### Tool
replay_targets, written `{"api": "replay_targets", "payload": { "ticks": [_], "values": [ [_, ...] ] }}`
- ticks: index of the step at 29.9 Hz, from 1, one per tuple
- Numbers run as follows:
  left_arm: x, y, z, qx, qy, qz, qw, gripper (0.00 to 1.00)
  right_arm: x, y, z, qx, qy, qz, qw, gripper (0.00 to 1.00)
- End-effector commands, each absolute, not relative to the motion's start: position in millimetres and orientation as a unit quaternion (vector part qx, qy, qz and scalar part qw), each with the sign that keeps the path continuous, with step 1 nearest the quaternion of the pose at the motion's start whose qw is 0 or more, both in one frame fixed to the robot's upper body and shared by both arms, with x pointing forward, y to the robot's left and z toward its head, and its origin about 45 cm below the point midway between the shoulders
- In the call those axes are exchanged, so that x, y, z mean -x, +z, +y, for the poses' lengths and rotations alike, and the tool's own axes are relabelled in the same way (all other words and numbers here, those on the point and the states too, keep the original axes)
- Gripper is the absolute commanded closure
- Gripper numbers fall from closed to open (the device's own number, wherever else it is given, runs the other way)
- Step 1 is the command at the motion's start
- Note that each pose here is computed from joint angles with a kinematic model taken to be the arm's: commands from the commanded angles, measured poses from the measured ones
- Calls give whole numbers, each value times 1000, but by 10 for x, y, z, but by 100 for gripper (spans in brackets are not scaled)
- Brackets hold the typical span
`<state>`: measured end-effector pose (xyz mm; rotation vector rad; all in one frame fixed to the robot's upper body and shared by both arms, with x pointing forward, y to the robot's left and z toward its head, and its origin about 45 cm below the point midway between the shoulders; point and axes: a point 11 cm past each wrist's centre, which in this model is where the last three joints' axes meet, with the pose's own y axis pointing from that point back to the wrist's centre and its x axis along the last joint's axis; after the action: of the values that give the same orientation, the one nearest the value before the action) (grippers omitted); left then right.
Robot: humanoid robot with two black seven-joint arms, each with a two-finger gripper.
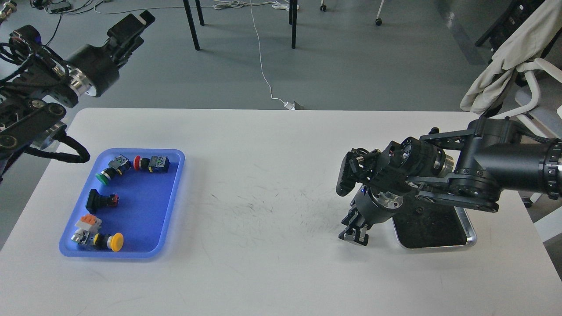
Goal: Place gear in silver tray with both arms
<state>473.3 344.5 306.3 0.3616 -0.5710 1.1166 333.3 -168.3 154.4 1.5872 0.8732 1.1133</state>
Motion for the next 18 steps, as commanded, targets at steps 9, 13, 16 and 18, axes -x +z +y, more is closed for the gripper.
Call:
{"api": "replay_targets", "payload": {
  "ticks": [9,13,16,18],
  "values": [
    [-4723,3031,3446,-169,520,-262,795,14,-3367,1617,-1694,-647,463,358,489,65],
    [-4719,3017,3456,-170,521,-261,795,14,-3380,1626,-1704,-645,463,358,491,64],
    [-4719,3019,3468,-171,522,-262,794,14,-3379,1634,-1705,-645,464,358,491,63],
    [-4720,3002,3486,-174,523,-260,793,14,-3381,1637,-1701,-645,464,358,490,63]
  ]
}}
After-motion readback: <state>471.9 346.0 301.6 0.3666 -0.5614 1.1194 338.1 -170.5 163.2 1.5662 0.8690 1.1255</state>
